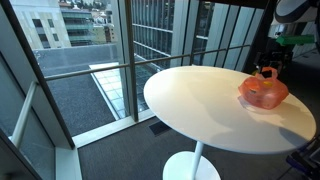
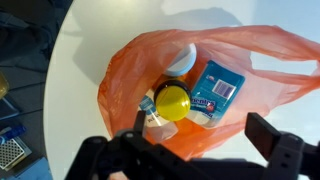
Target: Put the bottle into the carrier bag
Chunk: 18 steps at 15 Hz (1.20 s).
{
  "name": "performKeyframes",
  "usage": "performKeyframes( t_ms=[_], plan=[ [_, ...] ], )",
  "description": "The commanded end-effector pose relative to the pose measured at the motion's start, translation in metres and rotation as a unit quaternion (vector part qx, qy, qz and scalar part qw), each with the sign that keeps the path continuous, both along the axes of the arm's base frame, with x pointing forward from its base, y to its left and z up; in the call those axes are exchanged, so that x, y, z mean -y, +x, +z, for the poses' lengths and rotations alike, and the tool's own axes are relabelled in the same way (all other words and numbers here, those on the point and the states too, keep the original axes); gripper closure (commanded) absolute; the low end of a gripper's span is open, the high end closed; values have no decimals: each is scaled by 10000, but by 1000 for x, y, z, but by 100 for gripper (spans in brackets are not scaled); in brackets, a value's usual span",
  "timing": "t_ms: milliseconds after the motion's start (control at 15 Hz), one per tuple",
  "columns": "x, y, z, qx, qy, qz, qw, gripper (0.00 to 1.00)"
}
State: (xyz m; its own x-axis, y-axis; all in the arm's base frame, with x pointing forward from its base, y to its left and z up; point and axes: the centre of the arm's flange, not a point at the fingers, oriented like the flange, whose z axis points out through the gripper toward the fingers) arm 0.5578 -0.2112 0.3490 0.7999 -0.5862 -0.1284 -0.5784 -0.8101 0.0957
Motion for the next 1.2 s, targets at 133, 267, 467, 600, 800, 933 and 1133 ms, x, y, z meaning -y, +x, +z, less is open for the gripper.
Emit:
performKeyframes(
  t_ms=[133,267,467,600,800,933,1133],
  plan=[
    [-30,7,45,179,399,984,9942,0],
    [-42,8,57,251,454,1244,9909,0],
    [-57,5,73,357,405,1442,9881,0],
    [-67,1,85,455,412,1641,9845,0],
    [-82,-6,106,599,416,1980,9775,0],
    [-92,-13,120,676,455,2254,9708,0],
    [-104,-21,139,678,542,2621,9611,0]
  ],
)
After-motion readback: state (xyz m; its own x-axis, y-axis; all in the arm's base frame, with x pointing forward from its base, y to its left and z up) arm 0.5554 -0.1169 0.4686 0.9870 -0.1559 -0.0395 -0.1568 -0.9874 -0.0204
